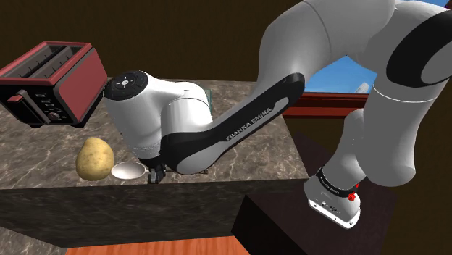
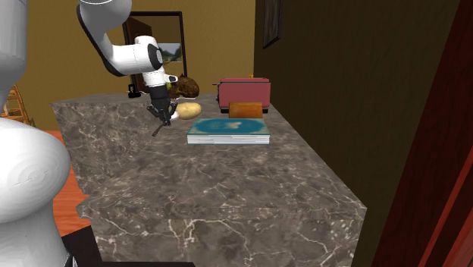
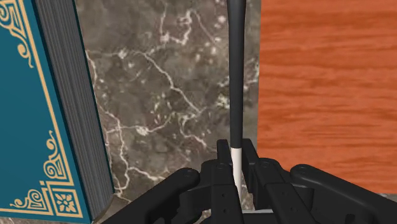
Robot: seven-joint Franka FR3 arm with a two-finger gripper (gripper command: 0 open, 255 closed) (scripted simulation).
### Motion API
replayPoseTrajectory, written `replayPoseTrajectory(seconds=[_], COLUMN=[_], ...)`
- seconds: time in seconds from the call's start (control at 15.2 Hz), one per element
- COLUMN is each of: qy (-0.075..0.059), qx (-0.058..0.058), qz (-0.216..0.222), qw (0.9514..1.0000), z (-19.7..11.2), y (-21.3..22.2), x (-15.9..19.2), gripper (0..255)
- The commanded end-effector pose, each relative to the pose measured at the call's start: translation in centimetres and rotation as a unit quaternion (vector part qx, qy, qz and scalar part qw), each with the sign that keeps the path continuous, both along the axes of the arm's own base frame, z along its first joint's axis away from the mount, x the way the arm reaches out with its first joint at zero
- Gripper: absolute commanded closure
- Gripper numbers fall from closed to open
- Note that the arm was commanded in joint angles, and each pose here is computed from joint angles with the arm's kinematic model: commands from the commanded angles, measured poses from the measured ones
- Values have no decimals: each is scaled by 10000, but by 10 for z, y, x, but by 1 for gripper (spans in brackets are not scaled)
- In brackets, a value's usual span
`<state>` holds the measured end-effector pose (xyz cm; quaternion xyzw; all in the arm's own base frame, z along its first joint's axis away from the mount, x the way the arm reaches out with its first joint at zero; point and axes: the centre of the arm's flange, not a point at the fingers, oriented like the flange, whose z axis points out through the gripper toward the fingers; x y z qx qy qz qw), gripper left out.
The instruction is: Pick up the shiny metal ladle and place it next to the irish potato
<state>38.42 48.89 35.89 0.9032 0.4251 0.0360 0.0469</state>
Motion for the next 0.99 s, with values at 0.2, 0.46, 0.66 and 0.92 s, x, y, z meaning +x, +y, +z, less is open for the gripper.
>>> replayPoseTrajectory(seconds=[0.2,0.46,0.66,0.92], qy=[-2,-2,-2,-2], qx=[2,2,2,2], qz=[1,1,1,1], qw=[10000,10000,10000,10000], z=[-10,-10,-10,4], y=[0,0,0,1], x=[1,1,1,0], gripper=[255,255,0,0])
